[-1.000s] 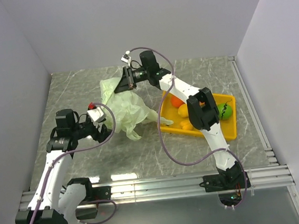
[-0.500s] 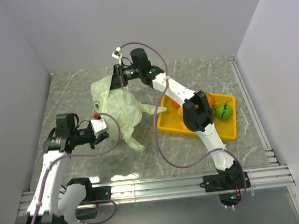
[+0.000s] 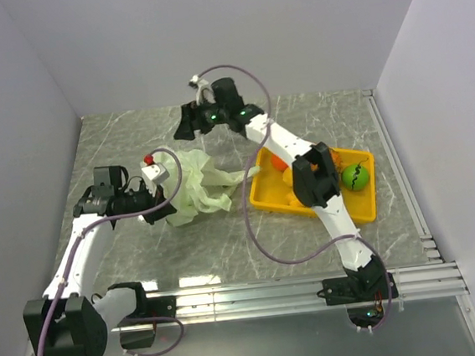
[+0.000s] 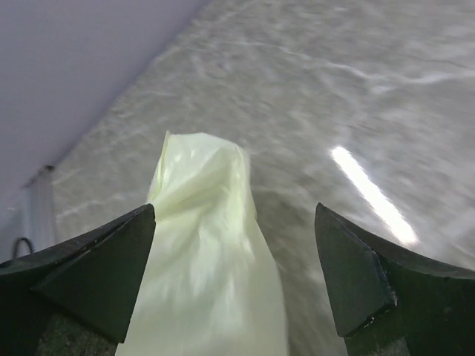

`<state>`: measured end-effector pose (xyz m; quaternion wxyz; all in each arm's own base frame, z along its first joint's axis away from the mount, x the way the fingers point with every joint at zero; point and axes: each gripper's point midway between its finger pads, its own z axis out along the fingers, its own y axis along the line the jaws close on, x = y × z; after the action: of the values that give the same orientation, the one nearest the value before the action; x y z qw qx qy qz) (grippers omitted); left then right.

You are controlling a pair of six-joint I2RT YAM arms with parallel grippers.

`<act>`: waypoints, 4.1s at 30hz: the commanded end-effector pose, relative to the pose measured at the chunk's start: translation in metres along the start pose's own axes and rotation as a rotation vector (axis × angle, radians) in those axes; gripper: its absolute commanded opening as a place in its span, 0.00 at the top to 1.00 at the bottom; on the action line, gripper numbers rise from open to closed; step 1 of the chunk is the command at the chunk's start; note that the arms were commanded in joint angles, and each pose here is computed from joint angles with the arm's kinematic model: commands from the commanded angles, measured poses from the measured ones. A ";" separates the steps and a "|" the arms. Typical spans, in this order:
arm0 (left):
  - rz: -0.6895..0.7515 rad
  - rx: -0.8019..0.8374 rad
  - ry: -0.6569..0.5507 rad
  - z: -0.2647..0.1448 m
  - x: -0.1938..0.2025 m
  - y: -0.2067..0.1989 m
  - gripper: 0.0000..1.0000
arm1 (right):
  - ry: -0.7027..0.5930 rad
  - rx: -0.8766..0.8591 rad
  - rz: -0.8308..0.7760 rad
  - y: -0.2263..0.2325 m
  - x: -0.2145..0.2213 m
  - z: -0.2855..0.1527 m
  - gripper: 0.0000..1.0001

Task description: Place the fake fruits into the plastic bag and tie a complex knot

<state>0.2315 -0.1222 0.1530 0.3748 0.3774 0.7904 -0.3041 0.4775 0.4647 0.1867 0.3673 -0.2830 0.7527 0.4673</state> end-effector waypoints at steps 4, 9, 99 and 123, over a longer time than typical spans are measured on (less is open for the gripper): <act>-0.136 -0.027 -0.088 -0.002 -0.035 0.011 1.00 | -0.068 0.117 -0.177 0.019 -0.091 -0.153 0.05; -0.196 -0.024 -0.098 0.001 -0.041 0.016 1.00 | 0.134 -0.052 -0.153 0.064 -0.018 -0.202 0.06; 0.177 -0.268 -0.373 -0.122 -0.138 0.079 0.05 | 0.524 0.176 -0.679 -0.071 0.131 -0.098 0.09; 0.303 -0.445 -0.241 -0.036 -0.169 0.055 0.15 | 0.397 0.118 -0.012 0.032 0.072 -0.130 1.00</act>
<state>0.3171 -0.1373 0.2821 0.5347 0.4066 0.7197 -0.1754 0.3993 0.3365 0.1044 0.2180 -0.4346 0.8358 0.2550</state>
